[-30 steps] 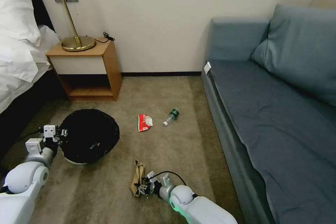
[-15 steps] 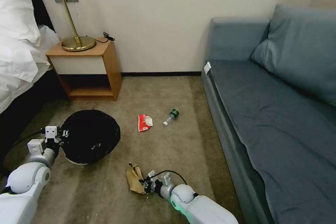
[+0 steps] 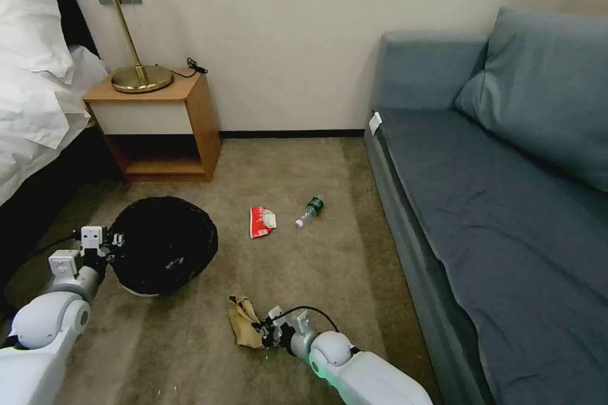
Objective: Pick up the trash bin, then pick up the garbage on the floor and place it into the trash bin.
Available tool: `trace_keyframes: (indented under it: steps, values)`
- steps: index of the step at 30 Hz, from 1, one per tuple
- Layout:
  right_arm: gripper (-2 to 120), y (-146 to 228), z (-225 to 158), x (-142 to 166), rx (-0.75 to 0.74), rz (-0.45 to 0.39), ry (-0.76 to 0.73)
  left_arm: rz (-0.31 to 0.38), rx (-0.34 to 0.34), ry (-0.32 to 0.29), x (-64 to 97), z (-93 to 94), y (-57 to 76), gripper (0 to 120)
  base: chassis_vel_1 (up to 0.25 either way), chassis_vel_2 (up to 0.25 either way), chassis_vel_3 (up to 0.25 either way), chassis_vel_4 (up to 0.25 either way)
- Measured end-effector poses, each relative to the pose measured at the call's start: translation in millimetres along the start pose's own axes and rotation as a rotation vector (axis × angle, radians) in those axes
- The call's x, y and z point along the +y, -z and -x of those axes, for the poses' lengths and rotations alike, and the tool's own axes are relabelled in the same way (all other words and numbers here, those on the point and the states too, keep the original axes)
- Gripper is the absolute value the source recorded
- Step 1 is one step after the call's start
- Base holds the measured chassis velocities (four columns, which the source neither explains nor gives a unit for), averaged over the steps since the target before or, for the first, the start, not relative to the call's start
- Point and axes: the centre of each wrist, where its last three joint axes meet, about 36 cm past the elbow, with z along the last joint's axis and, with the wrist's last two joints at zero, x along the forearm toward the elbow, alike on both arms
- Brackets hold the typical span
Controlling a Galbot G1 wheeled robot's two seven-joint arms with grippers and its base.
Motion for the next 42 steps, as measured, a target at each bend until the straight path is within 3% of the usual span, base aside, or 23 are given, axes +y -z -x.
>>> trace_keyframes:
  steps: [18,25,31,34,37,42]
  values:
    - [0,94,-24,-63,-0.141,-0.061,-0.08,0.005,-0.002,-0.007,-1.4,1.3,2.2,4,0.0,0.0,0.0,0.0]
    - [0,155,-45,-76,-0.264,-0.102,-0.094,0.003,0.002,-0.015,-5.6,3.2,0.7,4,0.0,0.0,0.0,0.0]
    - [0,213,-62,-64,-0.375,-0.137,-0.063,0.002,0.003,-0.018,-7.6,3.5,0.3,4,0.0,0.0,0.0,0.0]
    - [0,250,-68,-39,-0.437,-0.136,-0.002,0.0,0.003,-0.021,-9.5,4.1,0.3,4,0.0,0.0,0.0,0.0]
    - [0,259,-68,-28,-0.448,-0.133,0.025,-0.001,0.002,-0.024,-10.8,4.3,0.4,4,0.0,0.0,0.0,0.0]
    - [0,274,-54,18,-0.464,-0.096,0.139,-0.01,-0.004,-0.03,-15.5,5.9,1.6,4,0.0,0.0,0.0,0.0]
